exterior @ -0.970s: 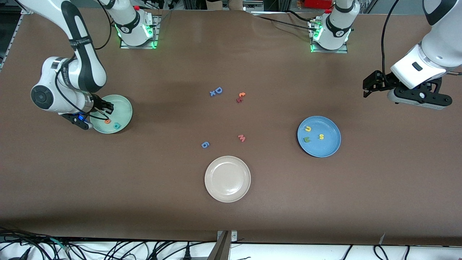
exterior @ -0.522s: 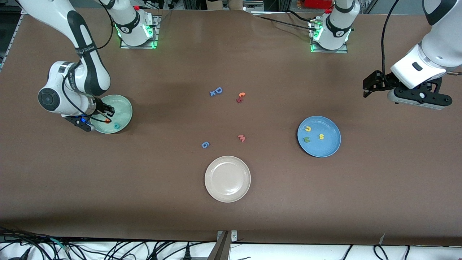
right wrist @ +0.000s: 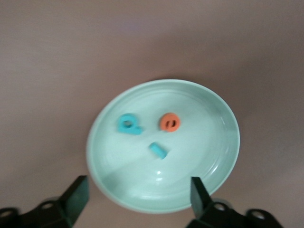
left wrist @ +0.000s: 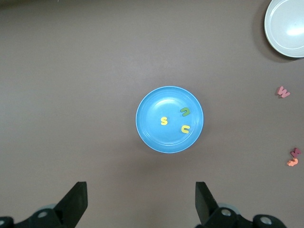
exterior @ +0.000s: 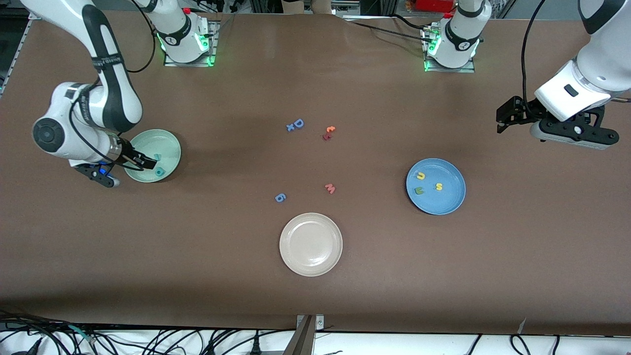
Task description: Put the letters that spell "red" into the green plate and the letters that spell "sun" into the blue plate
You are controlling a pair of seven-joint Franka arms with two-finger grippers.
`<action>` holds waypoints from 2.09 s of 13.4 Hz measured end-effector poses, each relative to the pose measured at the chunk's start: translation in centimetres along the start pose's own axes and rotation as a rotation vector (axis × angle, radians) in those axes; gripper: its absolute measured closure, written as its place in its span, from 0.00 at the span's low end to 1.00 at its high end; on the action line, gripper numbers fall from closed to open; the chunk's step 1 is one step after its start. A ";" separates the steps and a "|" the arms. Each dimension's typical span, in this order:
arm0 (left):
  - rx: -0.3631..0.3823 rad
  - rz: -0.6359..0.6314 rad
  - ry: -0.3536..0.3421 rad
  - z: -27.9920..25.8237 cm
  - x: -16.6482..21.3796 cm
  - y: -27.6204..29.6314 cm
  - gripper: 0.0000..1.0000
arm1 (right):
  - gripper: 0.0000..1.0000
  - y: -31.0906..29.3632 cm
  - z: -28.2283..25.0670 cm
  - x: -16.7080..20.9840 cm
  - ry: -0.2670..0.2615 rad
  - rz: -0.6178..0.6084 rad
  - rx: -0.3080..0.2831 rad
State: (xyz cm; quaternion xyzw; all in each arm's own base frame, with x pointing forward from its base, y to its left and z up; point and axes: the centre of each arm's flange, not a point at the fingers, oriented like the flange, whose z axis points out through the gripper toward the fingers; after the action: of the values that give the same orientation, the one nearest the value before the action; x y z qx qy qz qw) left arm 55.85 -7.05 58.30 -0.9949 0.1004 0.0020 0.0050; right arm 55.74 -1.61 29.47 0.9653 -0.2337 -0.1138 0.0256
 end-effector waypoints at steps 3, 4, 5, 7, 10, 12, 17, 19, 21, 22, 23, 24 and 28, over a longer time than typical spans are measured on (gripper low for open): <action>0.000 0.001 0.000 0.0 0.0 0.0 0.00 | 0.00 -2.4 -10.1 -0.7 -0.017 -0.051 0.016; 0.000 0.001 0.000 0.0 0.0 0.1 0.00 | 0.00 -2.7 -13.0 -1.0 -0.020 -0.062 0.018; 0.000 0.001 0.001 0.0 0.0 0.1 0.00 | 0.00 -2.9 -15.4 -1.3 -0.023 -0.082 0.019; 0.000 0.001 0.001 0.0 0.0 0.1 0.00 | 0.00 -3.0 -19.0 -1.9 -0.021 -0.146 0.021; 0.000 0.001 0.001 0.0 0.0 0.1 0.00 | 0.00 -3.4 -22.0 -2.7 -0.016 -0.201 0.029; 0.000 0.001 0.001 0.0 0.0 0.1 0.00 | 0.00 -4.2 -22.9 -3.1 -0.002 -0.240 0.035; 0.000 0.001 0.001 -0.1 0.0 0.1 0.00 | 0.00 -5.6 -25.8 -5.3 0.073 -0.353 0.006; 0.000 0.001 0.001 -0.1 0.0 0.1 0.00 | 0.00 -5.3 -26.2 -5.1 0.090 -0.406 0.010; 0.000 0.001 0.001 -0.1 0.0 0.1 0.00 | 0.00 -5.3 -26.2 -5.0 0.097 -0.425 0.012; 0.000 0.001 0.001 -0.1 0.0 0.1 0.00 | 0.01 -5.6 -26.2 -5.1 0.100 -0.429 0.012; 0.000 0.001 0.001 -0.1 0.0 0.1 0.00 | 0.01 -5.9 -26.3 -5.3 0.105 -0.428 0.012; 0.000 0.002 0.001 -0.1 0.0 0.1 0.00 | 0.01 -6.1 -26.3 -5.4 0.107 -0.421 0.013; 0.000 0.003 0.001 -0.1 0.0 0.2 0.00 | 0.00 -6.6 -26.3 -5.6 0.104 -0.412 0.036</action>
State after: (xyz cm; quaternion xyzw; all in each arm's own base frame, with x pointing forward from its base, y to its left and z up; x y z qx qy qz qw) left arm 55.84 -7.20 58.36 -0.9948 0.1017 0.0014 0.0050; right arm 59.95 6.70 55.50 0.9975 -0.0320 -0.0623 -0.0036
